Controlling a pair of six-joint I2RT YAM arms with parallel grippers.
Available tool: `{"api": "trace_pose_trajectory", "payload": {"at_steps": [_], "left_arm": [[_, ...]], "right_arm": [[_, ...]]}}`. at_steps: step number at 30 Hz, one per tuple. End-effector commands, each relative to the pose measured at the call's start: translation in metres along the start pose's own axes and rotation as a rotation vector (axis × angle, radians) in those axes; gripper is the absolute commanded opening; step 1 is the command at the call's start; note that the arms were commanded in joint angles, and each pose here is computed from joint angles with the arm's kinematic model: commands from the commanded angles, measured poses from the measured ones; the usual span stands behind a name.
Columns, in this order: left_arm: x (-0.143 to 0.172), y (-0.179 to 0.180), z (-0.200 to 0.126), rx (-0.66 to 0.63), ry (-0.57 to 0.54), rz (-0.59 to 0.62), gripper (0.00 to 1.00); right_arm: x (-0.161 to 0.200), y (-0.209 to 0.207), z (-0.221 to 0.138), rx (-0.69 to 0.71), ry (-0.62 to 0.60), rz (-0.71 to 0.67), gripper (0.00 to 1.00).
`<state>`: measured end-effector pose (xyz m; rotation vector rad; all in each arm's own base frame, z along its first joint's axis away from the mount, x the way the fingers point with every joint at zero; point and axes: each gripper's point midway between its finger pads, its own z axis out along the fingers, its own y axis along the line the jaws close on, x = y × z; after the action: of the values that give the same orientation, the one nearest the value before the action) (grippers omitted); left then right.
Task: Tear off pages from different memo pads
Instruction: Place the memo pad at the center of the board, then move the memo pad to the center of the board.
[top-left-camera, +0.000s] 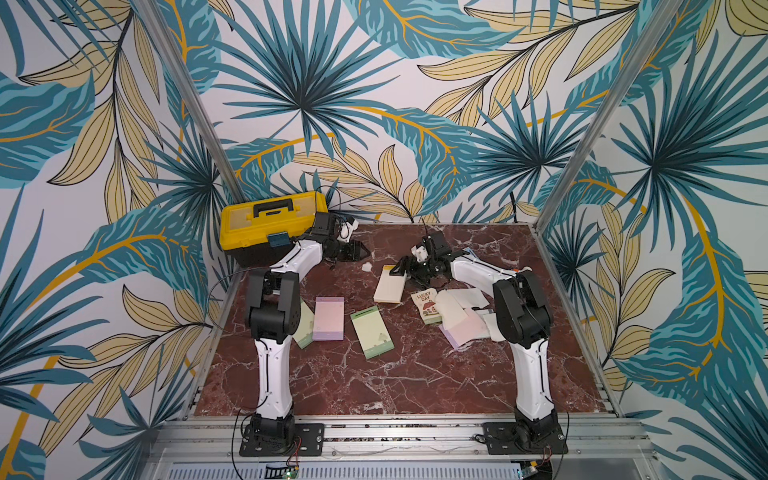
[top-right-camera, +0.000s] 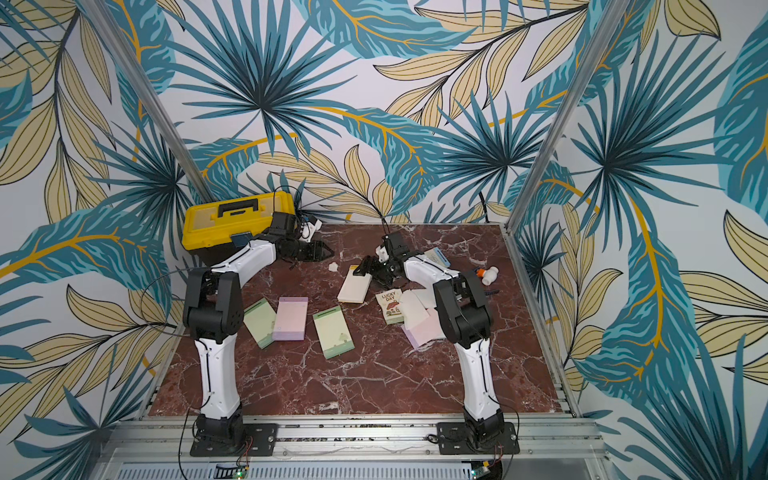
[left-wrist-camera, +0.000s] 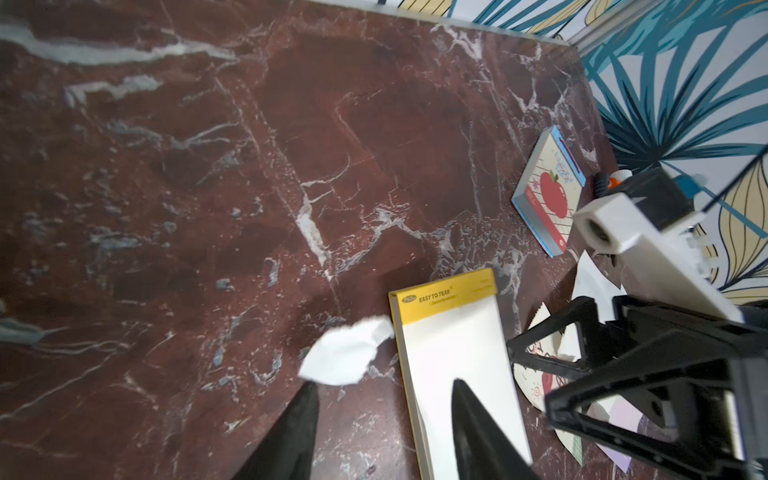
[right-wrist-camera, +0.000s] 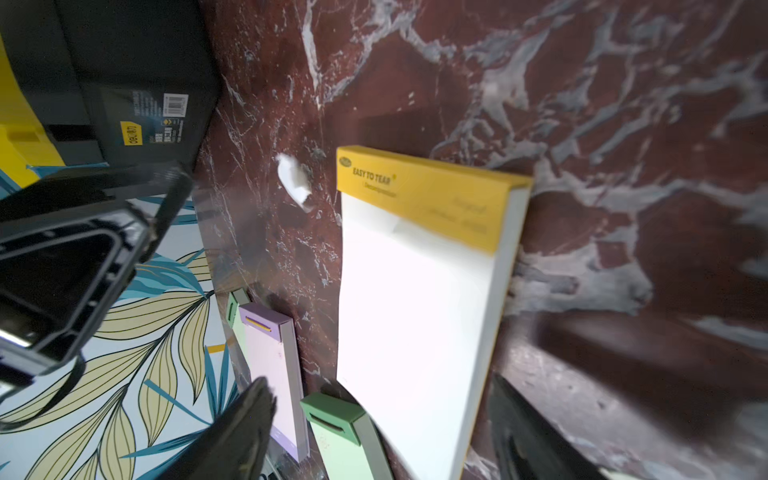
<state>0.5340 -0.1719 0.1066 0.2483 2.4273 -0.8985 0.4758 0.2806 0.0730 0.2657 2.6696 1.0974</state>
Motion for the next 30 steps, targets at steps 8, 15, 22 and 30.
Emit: {"api": "trace_pose_trajectory", "payload": {"at_steps": [8,15,22,30], "left_arm": [[-0.035,-0.063,-0.059,-0.033,-0.098,0.149,0.64],[-0.026,-0.140,-0.042,0.070,-0.119,0.236,0.65],[-0.041,-0.166,-0.017,0.141,-0.201,0.262,0.65],[-0.064,-0.178,0.001,0.246,-0.318,0.275,0.63]], "right_arm": [[-0.011,-0.051,-0.122,0.309,-0.148,-0.036,0.89],[-0.046,-0.114,-0.178,0.451,-0.231,0.099,0.91],[-0.097,-0.157,-0.182,0.513,-0.350,0.162,0.99],[-0.161,-0.185,-0.173,0.620,-0.519,0.093,0.99]]}}
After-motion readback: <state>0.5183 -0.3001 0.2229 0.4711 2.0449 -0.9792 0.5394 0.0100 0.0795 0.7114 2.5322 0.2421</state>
